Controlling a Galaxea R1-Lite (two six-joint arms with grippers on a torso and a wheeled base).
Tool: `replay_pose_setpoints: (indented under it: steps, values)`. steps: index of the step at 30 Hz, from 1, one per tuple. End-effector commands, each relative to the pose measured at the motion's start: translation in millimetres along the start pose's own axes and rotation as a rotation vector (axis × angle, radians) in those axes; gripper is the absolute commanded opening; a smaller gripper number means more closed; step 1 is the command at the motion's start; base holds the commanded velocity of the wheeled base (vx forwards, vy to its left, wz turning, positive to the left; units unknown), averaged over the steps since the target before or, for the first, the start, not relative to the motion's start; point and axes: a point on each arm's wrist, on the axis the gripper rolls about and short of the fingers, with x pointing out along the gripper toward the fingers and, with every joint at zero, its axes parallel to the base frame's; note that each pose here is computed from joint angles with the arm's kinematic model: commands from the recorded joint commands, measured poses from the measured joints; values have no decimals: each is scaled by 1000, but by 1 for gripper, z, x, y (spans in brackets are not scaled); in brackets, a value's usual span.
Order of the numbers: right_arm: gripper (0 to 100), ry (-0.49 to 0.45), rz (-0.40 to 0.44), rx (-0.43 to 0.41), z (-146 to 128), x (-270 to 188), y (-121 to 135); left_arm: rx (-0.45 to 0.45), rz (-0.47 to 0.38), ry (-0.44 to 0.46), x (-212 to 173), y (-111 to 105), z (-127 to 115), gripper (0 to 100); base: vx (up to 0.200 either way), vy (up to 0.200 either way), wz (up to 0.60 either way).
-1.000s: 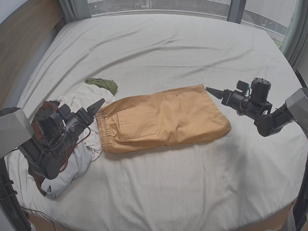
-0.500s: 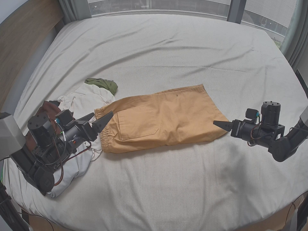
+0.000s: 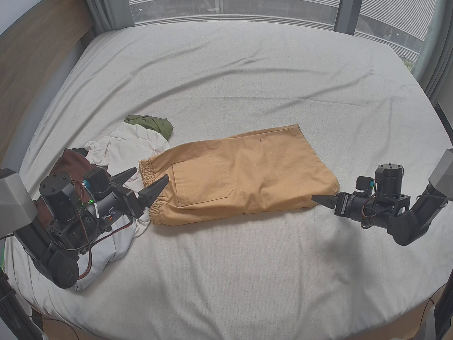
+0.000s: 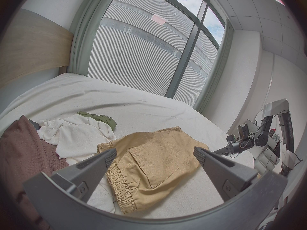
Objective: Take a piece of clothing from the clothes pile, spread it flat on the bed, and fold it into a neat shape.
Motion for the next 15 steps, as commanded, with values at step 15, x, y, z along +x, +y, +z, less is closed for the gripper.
replay_pose_setpoints:
  steps: [15]
  values:
    - [100,2,-9,28,-3,61,-3,-5,2,-3,-1,1,1,100,0,0,0]
